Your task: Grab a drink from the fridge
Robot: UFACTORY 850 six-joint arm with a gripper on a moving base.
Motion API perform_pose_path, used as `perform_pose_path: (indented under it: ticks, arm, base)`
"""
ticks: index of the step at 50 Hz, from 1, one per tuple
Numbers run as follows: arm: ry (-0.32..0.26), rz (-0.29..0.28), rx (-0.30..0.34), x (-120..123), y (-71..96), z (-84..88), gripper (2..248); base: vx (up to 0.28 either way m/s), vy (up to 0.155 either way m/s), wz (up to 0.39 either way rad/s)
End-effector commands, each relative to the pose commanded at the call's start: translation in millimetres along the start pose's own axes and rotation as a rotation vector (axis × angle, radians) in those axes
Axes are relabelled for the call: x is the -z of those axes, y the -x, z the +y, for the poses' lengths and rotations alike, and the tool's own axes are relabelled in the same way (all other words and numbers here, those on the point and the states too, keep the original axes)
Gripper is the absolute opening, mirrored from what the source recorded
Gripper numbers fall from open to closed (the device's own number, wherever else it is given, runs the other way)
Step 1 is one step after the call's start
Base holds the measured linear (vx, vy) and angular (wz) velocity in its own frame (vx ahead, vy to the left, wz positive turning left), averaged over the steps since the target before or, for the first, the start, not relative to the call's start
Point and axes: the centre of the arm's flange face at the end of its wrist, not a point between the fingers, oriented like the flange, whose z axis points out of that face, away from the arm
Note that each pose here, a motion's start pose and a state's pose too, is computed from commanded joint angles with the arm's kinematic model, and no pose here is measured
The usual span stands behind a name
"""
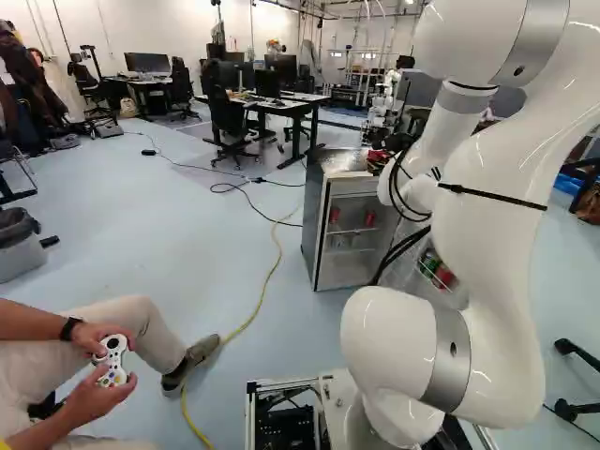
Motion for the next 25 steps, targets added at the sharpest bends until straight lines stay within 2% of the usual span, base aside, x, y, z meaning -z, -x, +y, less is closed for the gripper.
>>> perform_pose_path:
  ticks: [17, 25]
  arm:
    - [0.0, -0.005, 0.022, -20.8, -13.8, 7.2, 90]
    - [-0.002, -0.016, 0.028, -31.5, -15.1, 9.4, 90]
  base:
    - [0.0, 0.0, 0.0]
    - [0.0, 0.0, 0.0]
